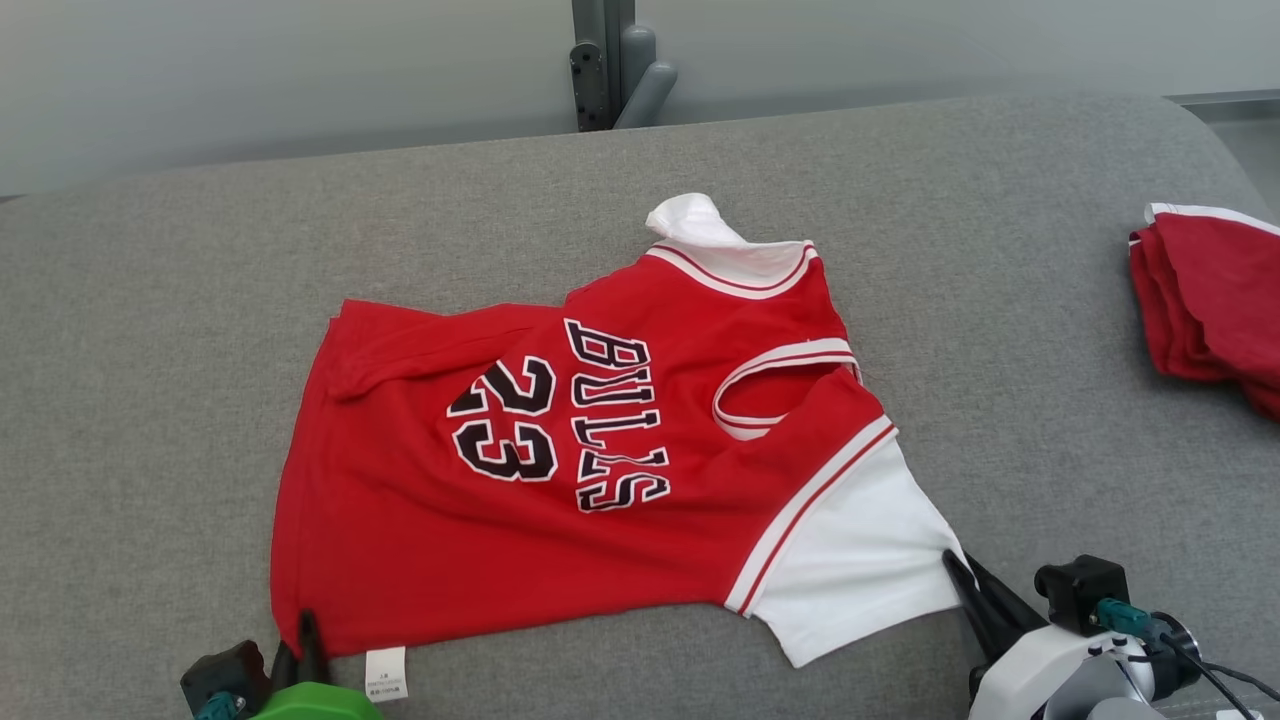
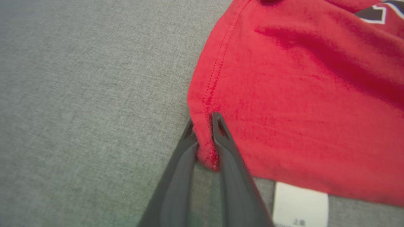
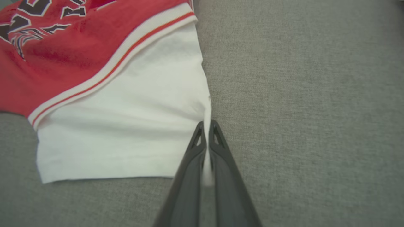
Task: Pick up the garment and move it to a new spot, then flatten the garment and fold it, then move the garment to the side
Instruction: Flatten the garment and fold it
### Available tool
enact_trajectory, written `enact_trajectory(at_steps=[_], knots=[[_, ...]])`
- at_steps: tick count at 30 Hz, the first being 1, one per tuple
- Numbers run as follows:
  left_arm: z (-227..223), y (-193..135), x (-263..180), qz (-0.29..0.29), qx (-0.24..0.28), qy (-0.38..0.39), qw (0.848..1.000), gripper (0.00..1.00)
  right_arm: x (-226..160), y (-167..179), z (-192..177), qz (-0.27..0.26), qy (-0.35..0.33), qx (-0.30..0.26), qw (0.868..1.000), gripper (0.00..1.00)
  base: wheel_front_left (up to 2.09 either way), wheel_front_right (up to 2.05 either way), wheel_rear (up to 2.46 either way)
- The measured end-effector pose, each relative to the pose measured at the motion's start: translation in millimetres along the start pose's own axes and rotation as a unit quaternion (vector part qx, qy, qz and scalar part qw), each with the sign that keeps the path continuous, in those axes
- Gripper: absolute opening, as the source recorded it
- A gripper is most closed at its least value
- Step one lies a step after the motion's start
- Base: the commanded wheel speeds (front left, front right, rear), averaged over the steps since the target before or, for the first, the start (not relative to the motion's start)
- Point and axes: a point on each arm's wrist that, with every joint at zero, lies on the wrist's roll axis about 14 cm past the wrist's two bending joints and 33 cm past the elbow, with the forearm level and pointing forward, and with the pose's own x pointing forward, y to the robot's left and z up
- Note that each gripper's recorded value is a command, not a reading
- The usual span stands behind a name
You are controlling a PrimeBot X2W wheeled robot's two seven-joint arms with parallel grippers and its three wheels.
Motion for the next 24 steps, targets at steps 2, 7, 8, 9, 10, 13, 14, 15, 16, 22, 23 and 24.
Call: enact_trajectory(at_steps=[2, 7, 8, 9, 10, 13, 14, 15, 16, 22, 23, 24], knots=[[-2.0, 0.1, -0.5, 0.0, 0.001, 0.003, 1.0, 0.0, 1.1, 0.0, 5.2, 0.0, -0.008, 0.0, 1.0, 0.0, 0.0, 0.0, 0.0], [22.7, -6.1, -3.2, -0.017, -0.003, -0.039, 0.999, 0.0, 6.9, 3.8, 46.3, 0.004, -0.072, 0.01, 0.997, 0.0, 0.0, 0.0, 0.0], [36.2, -10.5, -3.9, -0.027, -0.004, -0.061, 0.998, 0.0, 7.6, 5.7, 60.6, 0.008, -0.094, 0.01, 0.996, 0.0, 0.0, 0.0, 0.0], [52.8, -16.6, -4.8, -0.04, -0.002, -0.087, 0.995, 0.0, 7.8, 7.6, 77.4, 0.01, -0.119, 0.014, 0.993, 0.0, 0.0, 0.0, 0.0], [71.1, -23.7, -6.8, -0.055, 0.0, -0.116, 0.992, 0.0, 7.2, 8.6, 97.2, 0.013, -0.148, 0.017, 0.989, 0.0, 0.0, 0.0, 0.0], [132.2, -44.8, -18.8, -0.102, 0.01, -0.21, 0.972, 0.0, -2.9, 9.1, 171.2, 0.023, -0.25, -0.004, 0.968, 0.0, 0.0, 0.0, 0.0], [157.1, -51.2, -24.3, -0.117, 0.015, -0.247, 0.962, 0.0, -9.5, 10.3, 198.3, 0.028, -0.286, -0.017, 0.958, 0.0, 0.0, 0.0, 0.0], [184.1, -59.3, -31.6, -0.136, 0.019, -0.285, 0.949, 0.0, -17.9, 10.2, 225.9, 0.031, -0.322, -0.027, 0.946, 0.0, 0.0, 0.0, 0.0], [208.8, -69.2, -39.9, -0.159, 0.028, -0.319, 0.934, 0.0, -27.8, 11.3, 253.1, 0.035, -0.359, -0.034, 0.932, 0.0, 0.0, 0.0, 0.0], [334.2, -89.1, -84.4, -0.19, 0.126, -0.46, 0.858, 0.0, -85.9, 26.4, 371.9, 0.062, -0.505, -0.11, 0.854, 0.0, 0.0, 0.0, 0.0], [349.2, -90.4, -85.7, -0.188, 0.137, -0.464, 0.855, 0.0, -90.1, 28.1, 384.7, 0.065, -0.515, -0.118, 0.847, 0.0, 0.0, 0.0, 0.0], [361.3, -90.6, -84.8, -0.185, 0.145, -0.461, 0.856, 0.0, -92.3, 30.0, 396.1, 0.067, -0.519, -0.132, 0.842, 0.0, 0.0, 0.0, 0.0]])
